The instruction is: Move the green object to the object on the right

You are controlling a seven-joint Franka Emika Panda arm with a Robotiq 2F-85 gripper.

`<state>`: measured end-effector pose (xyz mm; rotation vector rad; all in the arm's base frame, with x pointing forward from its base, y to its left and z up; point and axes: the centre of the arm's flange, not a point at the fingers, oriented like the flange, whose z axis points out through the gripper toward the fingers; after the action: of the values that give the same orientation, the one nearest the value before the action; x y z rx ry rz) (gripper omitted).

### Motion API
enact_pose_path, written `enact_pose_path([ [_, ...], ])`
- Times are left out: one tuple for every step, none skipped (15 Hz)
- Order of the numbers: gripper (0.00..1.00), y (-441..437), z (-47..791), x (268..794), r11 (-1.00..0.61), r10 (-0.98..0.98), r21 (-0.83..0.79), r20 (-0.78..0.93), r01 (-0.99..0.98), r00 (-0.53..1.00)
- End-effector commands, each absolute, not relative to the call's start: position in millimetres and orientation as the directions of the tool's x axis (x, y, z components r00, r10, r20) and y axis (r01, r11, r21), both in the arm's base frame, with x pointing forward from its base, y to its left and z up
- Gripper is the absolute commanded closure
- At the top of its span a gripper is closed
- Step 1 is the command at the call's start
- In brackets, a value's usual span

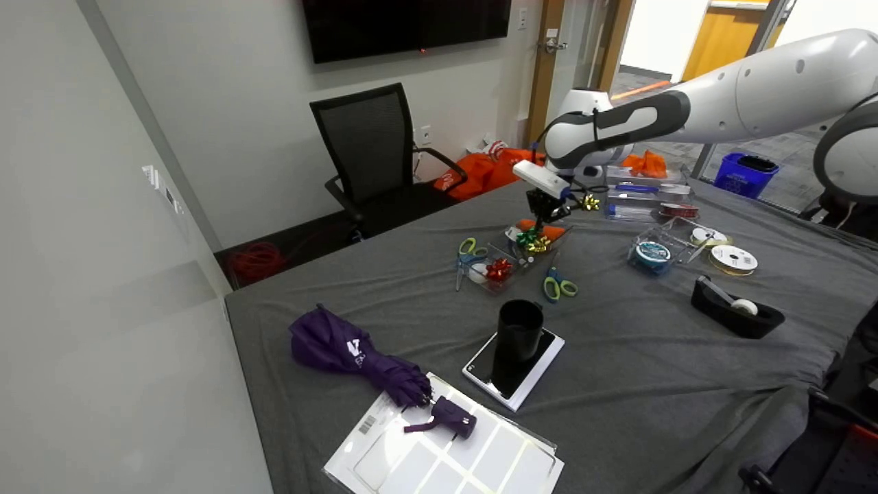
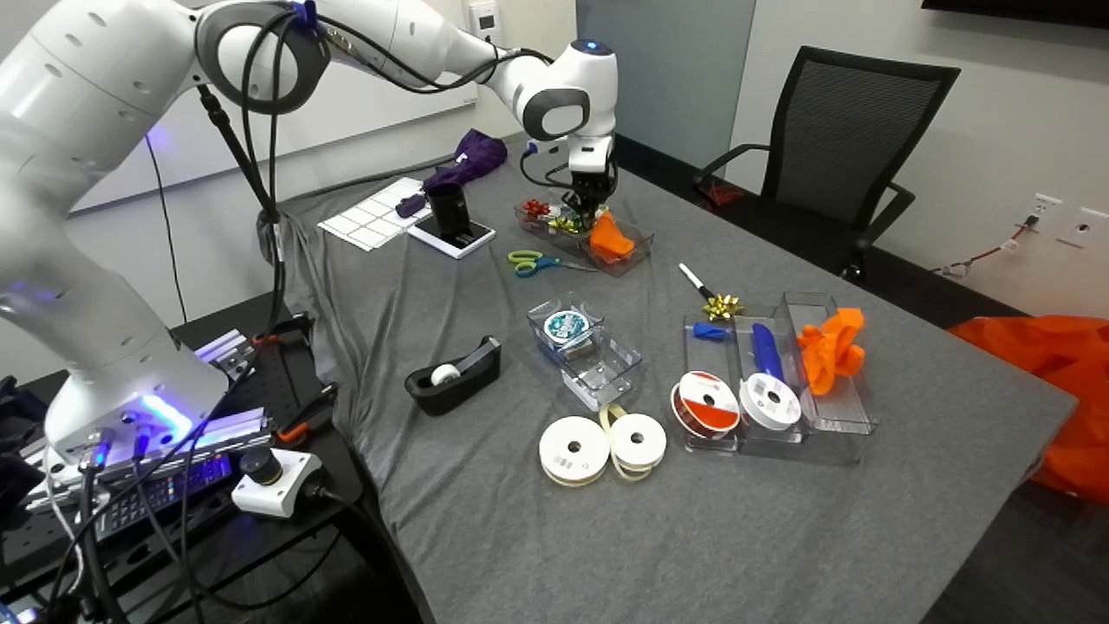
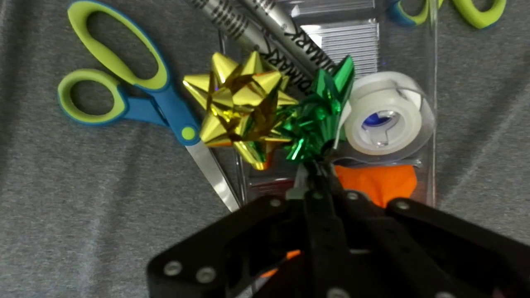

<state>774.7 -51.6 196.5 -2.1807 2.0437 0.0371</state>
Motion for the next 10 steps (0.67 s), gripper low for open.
enact_pose_path([
  [1.0, -58, 194, 779, -0.076, -0.988, -0.091, -0.129, -0.993, 0.087],
  [1.0, -59, 198, 776, -0.076, -0.987, -0.091, -0.133, -0.993, 0.088],
  [1.0, -61, 202, 773, -0.08, -0.986, -0.087, -0.136, -0.993, 0.092],
  [1.0, -63, 209, 767, -0.087, -0.985, -0.084, -0.141, -0.993, 0.099],
  [1.0, -65, 215, 763, -0.093, -0.984, -0.088, -0.143, -0.992, 0.105],
  [1.0, -70, 224, 758, -0.107, -0.982, -0.085, -0.144, -0.991, 0.119],
  [1.0, -74, 232, 755, -0.116, -0.981, -0.09, -0.146, -0.989, 0.128],
  [1.0, -79, 240, 752, -0.132, -0.978, -0.09, -0.149, -0.987, 0.144],
  [1.0, -84, 249, 749, -0.141, -0.976, -0.094, -0.15, -0.985, 0.154],
  [1.0, -88, 257, 746, -0.151, -0.975, -0.096, -0.151, -0.984, 0.165],
])
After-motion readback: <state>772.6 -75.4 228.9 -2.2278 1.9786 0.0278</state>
